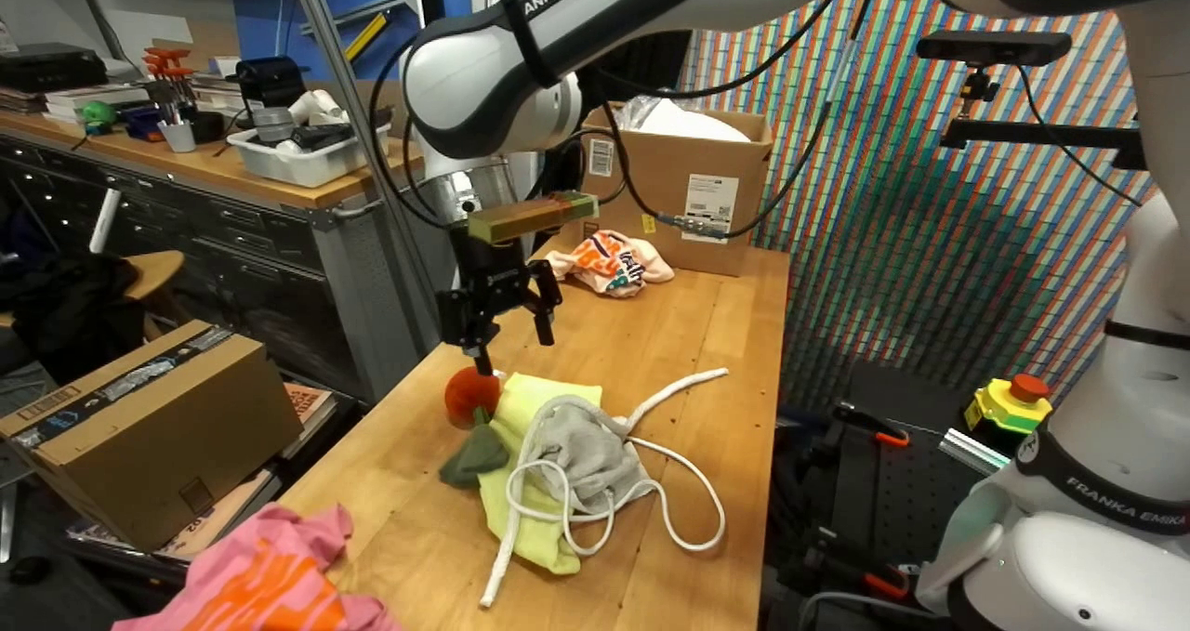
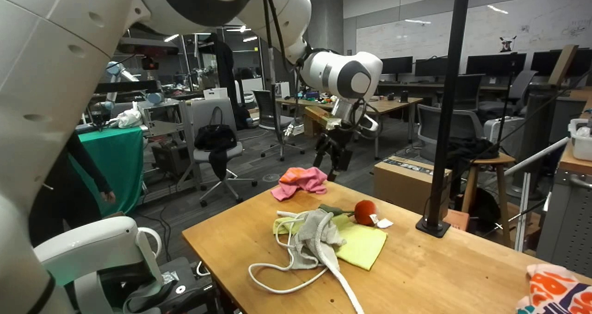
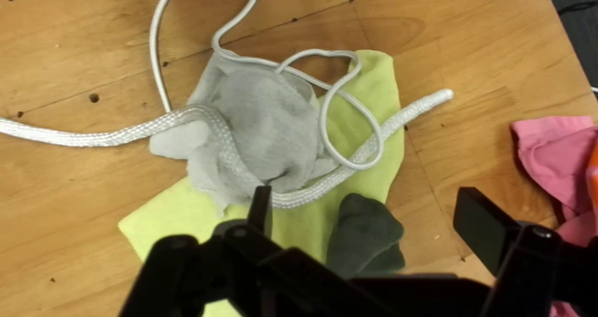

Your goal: Separate the things on the heap

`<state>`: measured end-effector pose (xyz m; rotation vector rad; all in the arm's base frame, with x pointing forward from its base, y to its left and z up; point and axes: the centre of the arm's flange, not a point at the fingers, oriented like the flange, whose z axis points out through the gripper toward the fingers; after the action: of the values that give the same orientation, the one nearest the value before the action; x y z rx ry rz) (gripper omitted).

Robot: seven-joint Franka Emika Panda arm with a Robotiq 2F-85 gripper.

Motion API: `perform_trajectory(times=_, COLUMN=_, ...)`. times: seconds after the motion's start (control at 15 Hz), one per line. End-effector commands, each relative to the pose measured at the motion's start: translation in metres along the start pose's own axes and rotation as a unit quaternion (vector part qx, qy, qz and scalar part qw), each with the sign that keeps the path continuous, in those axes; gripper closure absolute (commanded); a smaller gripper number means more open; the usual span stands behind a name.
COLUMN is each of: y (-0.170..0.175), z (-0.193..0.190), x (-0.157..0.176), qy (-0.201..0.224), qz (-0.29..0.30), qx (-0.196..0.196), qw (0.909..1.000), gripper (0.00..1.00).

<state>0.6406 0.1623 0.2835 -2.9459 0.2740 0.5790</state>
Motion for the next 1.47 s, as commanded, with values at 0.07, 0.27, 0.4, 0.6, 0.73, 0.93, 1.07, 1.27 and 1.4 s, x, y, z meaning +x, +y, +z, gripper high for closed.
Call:
perform_trajectory(times=0.07, y=0.062, z=0.012, x=-0.047, qy=0.021, qz=-0.065, qx=0.005, qw=0.9976, gripper=0.00)
perform_trajectory(times=0.27, y=0.078, z=0.025, x=-0.055, qy=0.029, qz=-0.098, qx=0.001, qw=0.9948, gripper=0.00)
perform_trajectory(times=0.4, y=0.079, z=0.034, x=-0.062, qy=0.034, qz=-0.124, qx=-0.004, qw=0.9917, gripper=0.00)
perform_trajectory(times=0.6, y=0.078, z=0.047, x=-0.064, qy=0.059, qz=-0.153, qx=-0.013, qw=0.9864, gripper=0.00)
perform_trajectory(times=0.73, y=0.078, z=0.054, x=-0.062, qy=0.083, qz=-0.165, qx=-0.017, qw=0.9826, gripper=0.00)
perform_trajectory(times=0.93, y=0.077, z=0.064, x=-0.057, qy=0.109, qz=-0.186, qx=-0.023, qw=0.9762, gripper=0.00)
perform_trajectory(times=1.07, y=0.078, z=0.070, x=-0.055, qy=0.124, qz=-0.197, qx=-0.025, qw=0.9722, gripper=0.00)
perform_trajectory(times=1.27, y=0.081, z=0.079, x=-0.051, qy=0.138, qz=-0.216, qx=-0.034, qw=0.9660, gripper=0.00)
perform_trajectory(times=1.4, y=0.083, z=0.085, x=-0.047, qy=0.148, qz=-0.226, qx=-0.040, qw=0.9621, gripper=0.00)
